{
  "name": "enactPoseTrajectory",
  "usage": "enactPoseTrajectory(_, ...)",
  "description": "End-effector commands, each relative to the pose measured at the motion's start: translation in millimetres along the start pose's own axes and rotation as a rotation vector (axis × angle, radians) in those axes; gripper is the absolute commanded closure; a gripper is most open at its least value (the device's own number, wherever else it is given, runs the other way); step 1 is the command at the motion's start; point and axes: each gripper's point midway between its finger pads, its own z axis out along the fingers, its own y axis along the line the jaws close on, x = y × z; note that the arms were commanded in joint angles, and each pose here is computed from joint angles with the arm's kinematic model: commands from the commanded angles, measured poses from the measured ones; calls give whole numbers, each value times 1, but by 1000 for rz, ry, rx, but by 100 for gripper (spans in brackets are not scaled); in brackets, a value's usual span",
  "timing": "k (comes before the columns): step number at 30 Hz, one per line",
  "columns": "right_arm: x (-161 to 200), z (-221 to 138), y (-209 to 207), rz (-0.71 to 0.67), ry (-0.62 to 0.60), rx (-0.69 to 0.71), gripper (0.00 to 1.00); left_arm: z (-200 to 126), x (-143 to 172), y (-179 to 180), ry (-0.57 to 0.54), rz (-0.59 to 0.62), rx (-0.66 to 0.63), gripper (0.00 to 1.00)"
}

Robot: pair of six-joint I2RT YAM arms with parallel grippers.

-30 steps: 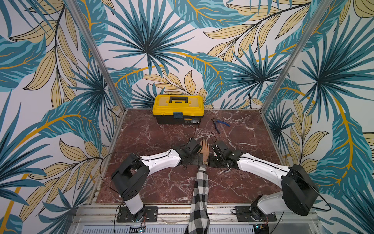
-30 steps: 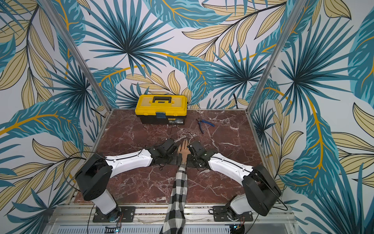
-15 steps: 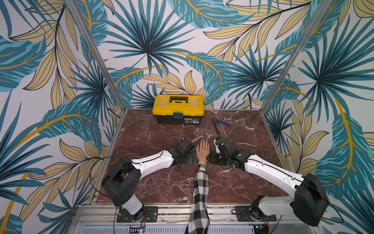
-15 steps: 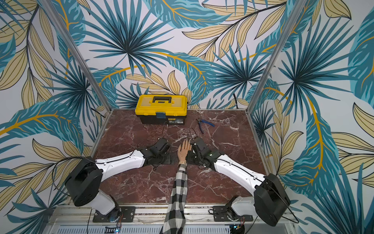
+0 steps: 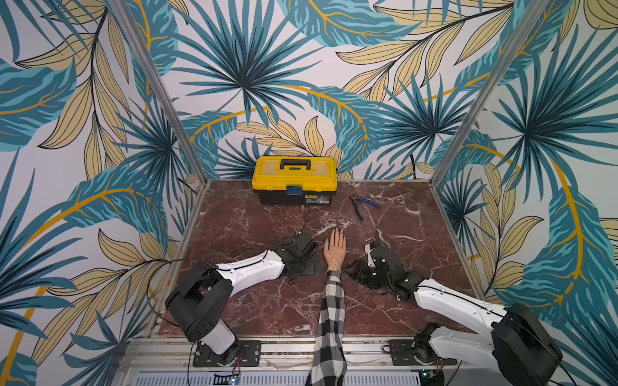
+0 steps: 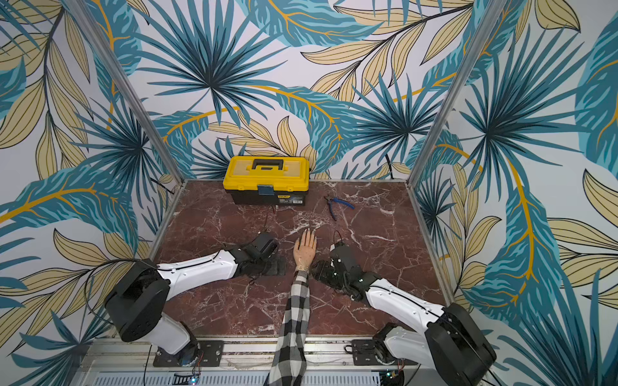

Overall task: Take off the watch
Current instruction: Untie the watch from the hand.

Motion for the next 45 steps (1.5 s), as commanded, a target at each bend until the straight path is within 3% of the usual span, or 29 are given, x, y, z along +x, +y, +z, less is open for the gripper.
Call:
enactPoseTrajectory(1,-12,5,31,49,-47,-171,43,-5,2,0,-5,-9,17,1)
enactPoseTrajectory(17,-10,29,33,149,-33,-265,48,1,12,1,3,-10,-2,1)
enactPoseTrajectory(34,-10,17,61,186,3,-382,57,5,15,2,9,-6,-7,1)
enactPoseTrajectory(39,-10,15,60,165,8,-356,58,5,15,3,9,-5,-7,1)
enactPoseTrajectory(45,-6,7,34,101,-3,-190,64,6,16,3,11,-3,-8,1)
